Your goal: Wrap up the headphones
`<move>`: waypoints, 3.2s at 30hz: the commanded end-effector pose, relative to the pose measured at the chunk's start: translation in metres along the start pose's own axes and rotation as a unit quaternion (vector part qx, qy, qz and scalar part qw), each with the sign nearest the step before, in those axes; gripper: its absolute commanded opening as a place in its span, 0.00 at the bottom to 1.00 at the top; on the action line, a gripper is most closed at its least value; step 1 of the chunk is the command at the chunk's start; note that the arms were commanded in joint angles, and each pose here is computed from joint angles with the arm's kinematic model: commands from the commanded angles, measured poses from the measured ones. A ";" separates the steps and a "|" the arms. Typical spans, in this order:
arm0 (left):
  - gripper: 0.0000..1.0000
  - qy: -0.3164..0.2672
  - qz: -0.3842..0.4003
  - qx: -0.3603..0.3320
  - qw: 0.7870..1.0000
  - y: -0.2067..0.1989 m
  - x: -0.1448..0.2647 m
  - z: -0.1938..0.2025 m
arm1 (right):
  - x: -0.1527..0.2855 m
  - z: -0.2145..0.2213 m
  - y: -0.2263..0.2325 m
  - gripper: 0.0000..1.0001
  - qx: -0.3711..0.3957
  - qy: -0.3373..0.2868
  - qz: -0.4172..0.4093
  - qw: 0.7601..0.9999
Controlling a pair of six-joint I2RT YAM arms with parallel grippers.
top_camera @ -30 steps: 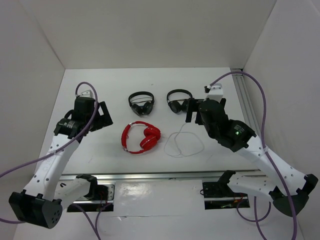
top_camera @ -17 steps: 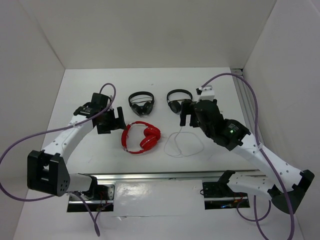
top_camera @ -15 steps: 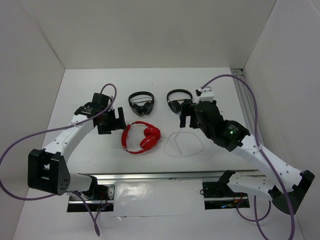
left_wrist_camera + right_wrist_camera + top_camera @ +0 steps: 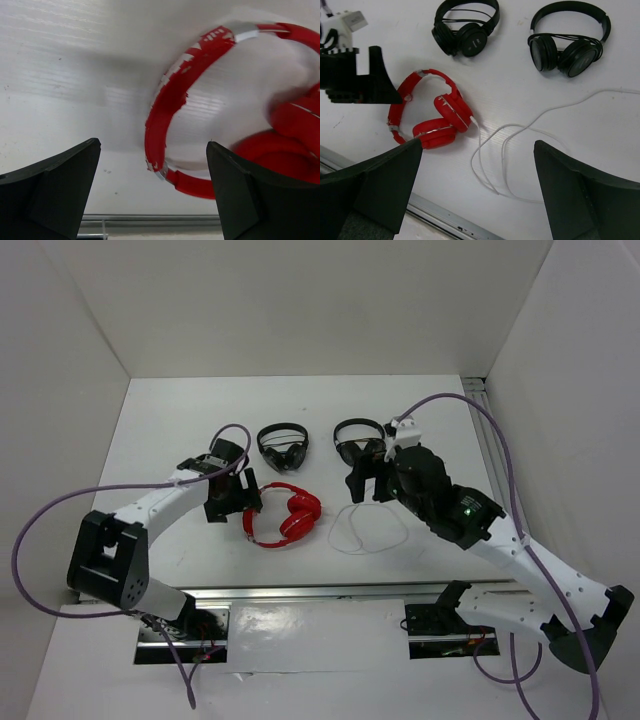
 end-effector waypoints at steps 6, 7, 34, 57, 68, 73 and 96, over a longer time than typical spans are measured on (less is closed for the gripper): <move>0.97 -0.019 -0.068 0.036 0.997 0.002 -0.040 -0.006 | 0.005 0.001 0.012 1.00 0.014 -0.013 -0.026 0.999; 0.97 -0.013 -0.072 0.035 0.997 0.002 -0.046 -0.005 | 0.005 0.001 0.012 1.00 0.014 -0.013 -0.026 0.999; 0.00 0.009 -0.076 -0.035 0.996 -0.028 -0.057 0.025 | 0.002 0.000 0.015 1.00 0.026 -0.021 -0.006 0.999; 0.00 -0.238 0.202 -0.289 0.905 -0.063 0.174 -0.029 | 0.099 -0.022 0.022 1.00 0.026 -0.187 -0.289 0.939; 0.00 -0.450 0.252 -0.266 0.814 -0.037 0.241 -0.029 | 0.109 -0.005 0.041 1.00 0.097 -0.159 -0.422 0.887; 0.00 -0.511 0.199 -0.192 0.814 -0.024 0.268 -0.045 | 0.089 -0.004 0.042 1.00 0.063 -0.170 -0.391 0.903; 0.00 -0.533 0.115 -0.099 0.832 -0.007 0.292 -0.067 | -0.035 -0.005 0.048 1.00 0.134 -0.282 -0.267 0.912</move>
Point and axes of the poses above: each gripper's point midway between its finger pads, its own x axis back along the fingers, its own y axis along the line the jaws close on, z = x × y, the point moved 8 cm from there along x, back along the fingers, and after that the axes turned 7 degrees about -x, right-handed, at the moved point
